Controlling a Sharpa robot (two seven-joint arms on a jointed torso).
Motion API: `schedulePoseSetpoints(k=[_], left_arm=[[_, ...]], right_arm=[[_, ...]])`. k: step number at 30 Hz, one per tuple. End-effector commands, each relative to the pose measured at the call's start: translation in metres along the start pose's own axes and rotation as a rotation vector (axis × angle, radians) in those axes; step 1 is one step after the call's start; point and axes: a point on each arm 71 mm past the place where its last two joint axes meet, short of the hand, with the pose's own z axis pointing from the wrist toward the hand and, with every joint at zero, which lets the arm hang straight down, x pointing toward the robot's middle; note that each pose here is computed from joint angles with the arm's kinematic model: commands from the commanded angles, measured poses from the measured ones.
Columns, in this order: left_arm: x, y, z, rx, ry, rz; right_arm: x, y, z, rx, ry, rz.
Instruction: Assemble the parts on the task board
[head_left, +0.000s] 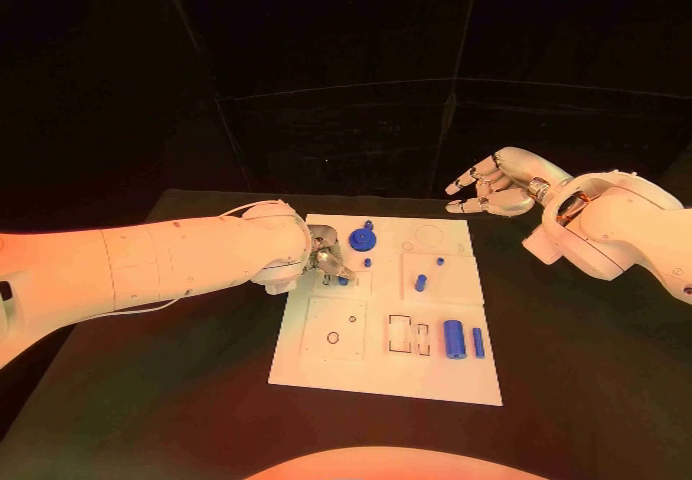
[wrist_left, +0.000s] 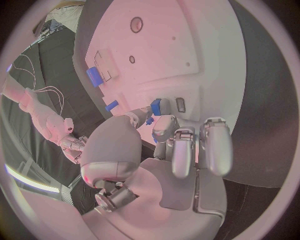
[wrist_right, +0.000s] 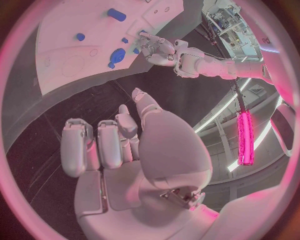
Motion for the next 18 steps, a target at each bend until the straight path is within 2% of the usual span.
schedulePoseSetpoints(k=[1,18], left_arm=[[0.0002,-0.0006,0.0003,0.0,0.012,0.004],[-0.0031,0.003,-0.0006,-0.004,-0.012,-0.012]], right_arm=[[-0.0003,0.0016,0.0004,-0.006,0.006,0.001],[-0.0006,0.0014,0.0004,-0.006,0.004,0.001]])
